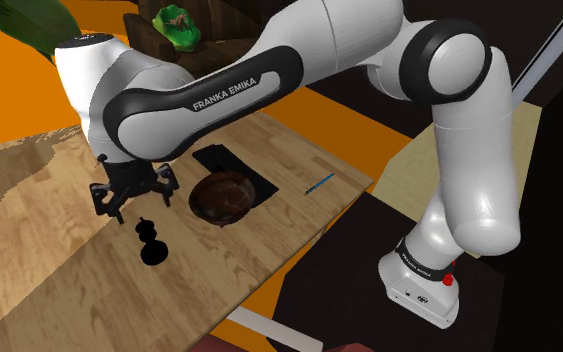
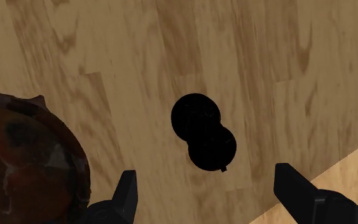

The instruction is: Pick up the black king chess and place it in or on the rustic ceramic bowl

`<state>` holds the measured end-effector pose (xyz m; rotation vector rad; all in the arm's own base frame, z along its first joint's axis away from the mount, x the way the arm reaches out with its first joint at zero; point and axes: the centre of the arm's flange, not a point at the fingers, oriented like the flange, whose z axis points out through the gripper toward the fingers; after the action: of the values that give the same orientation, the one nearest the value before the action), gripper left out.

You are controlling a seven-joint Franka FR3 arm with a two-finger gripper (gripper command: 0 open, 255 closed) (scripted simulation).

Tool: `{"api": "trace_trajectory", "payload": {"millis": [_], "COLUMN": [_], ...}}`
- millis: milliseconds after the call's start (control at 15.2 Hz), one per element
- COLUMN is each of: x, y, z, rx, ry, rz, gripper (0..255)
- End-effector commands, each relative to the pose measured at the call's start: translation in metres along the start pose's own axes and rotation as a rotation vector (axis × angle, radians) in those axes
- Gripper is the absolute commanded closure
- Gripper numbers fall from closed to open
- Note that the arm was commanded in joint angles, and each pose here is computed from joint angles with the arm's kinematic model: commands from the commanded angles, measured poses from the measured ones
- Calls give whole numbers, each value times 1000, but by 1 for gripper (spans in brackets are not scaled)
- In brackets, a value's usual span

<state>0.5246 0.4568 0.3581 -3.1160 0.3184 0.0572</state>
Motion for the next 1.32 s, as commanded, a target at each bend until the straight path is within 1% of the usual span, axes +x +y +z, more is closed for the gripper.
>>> {"api": "trace_trajectory", "payload": {"millis": [0, 462, 924, 990, 1254], "x": [4, 4, 4, 4, 4], "y": [-11, -11, -11, -11, -11], "z": [12, 46, 46, 46, 46], "rx": [-1, -1, -1, -1, -1], "ry": [0, 0, 0, 0, 0], "rz": [5, 5, 5, 5, 5], "gripper": [0, 0, 0, 255, 255]}}
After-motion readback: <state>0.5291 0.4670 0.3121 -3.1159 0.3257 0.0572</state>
